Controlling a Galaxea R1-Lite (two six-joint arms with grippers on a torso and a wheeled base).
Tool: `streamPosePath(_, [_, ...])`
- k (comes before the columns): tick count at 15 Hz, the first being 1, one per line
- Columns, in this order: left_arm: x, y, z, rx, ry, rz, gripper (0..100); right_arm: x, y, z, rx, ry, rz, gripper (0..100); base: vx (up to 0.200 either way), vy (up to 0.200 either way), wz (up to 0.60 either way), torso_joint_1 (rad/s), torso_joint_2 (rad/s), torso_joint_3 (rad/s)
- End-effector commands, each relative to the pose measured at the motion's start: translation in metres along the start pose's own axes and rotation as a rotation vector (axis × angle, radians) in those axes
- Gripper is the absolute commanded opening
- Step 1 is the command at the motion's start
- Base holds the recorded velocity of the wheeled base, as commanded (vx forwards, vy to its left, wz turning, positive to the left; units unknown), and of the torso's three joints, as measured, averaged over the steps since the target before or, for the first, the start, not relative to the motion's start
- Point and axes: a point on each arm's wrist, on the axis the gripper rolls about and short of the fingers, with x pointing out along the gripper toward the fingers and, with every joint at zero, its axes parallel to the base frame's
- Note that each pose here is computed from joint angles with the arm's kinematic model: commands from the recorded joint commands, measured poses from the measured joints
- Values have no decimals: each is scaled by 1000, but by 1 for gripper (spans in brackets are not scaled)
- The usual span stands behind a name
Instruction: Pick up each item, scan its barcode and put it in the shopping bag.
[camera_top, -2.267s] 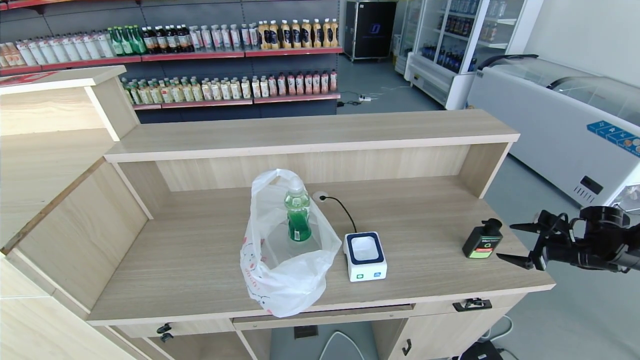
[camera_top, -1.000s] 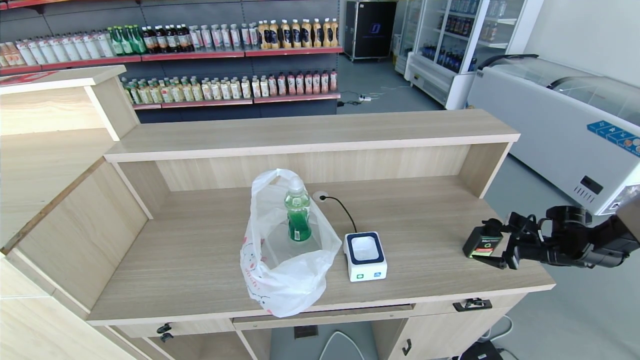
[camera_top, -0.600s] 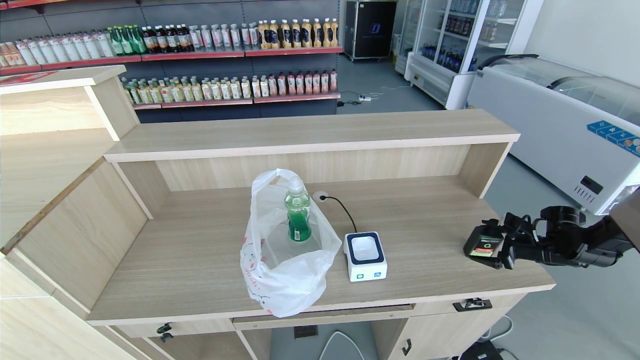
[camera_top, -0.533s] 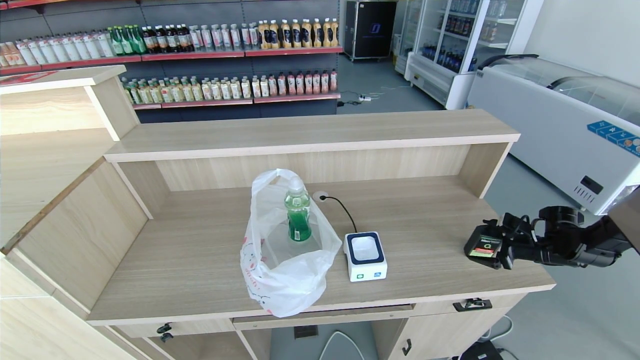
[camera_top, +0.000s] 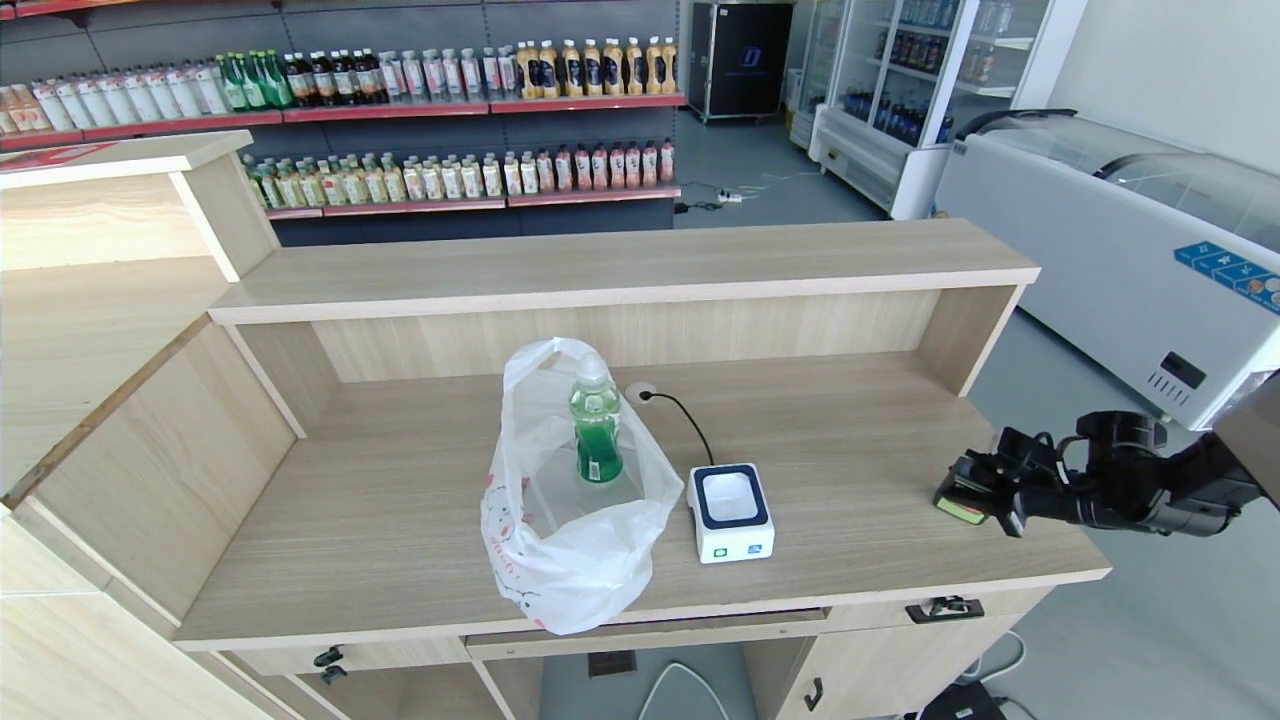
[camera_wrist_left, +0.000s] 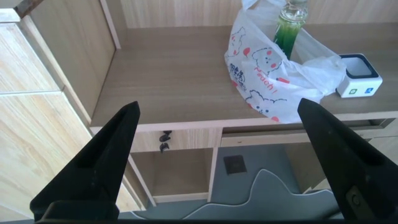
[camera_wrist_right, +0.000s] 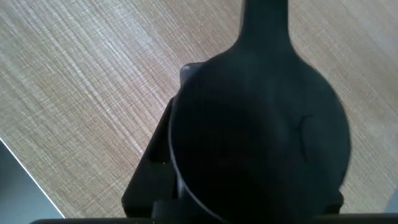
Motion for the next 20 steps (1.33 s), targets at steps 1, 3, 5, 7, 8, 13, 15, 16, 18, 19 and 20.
streamPosePath(1, [0, 0, 0, 0, 1, 0, 100, -7, -2, 3, -34, 0, -39, 0, 0, 0, 0, 0, 0, 0])
streamPosePath(3, [0, 0, 0, 0, 1, 0, 100, -19, -10, 17, -97, -20, -96, 0, 0, 0, 0, 0, 0, 0])
streamPosePath(5, [0, 0, 0, 0, 1, 0, 100, -47, -21, 43, -179, -40, -180, 0, 0, 0, 0, 0, 0, 0])
streamPosePath(7, [0, 0, 0, 0, 1, 0, 100, -124, -10, 83, -214, -13, -285, 0, 0, 0, 0, 0, 0, 0])
streamPosePath(8, [0, 0, 0, 0, 1, 0, 100, -159, 5, 94, -215, 15, -335, 0, 0, 0, 0, 0, 0, 0])
streamPosePath(13, [0, 0, 0, 0, 0, 0, 100, -259, 42, 212, -738, -197, -452, 0, 0, 0, 0, 0, 0, 0])
streamPosePath(15, [0, 0, 0, 0, 1, 0, 100, -269, 55, 256, -1113, -242, -555, 0, 0, 0, 0, 0, 0, 0])
streamPosePath(16, [0, 0, 0, 0, 1, 0, 100, -260, 69, 273, -1315, -290, -599, 0, 0, 0, 0, 0, 0, 0])
streamPosePath(18, [0, 0, 0, 0, 0, 0, 100, -231, 89, 310, -1547, -495, -622, 0, 0, 0, 0, 0, 0, 0])
streamPosePath(19, [0, 0, 0, 0, 1, 0, 100, -221, 99, 322, -1616, -556, -637, 0, 0, 0, 0, 0, 0, 0])
streamPosePath(20, [0, 0, 0, 0, 0, 0, 100, -212, 108, 334, -1698, -599, -669, 0, 0, 0, 0, 0, 0, 0])
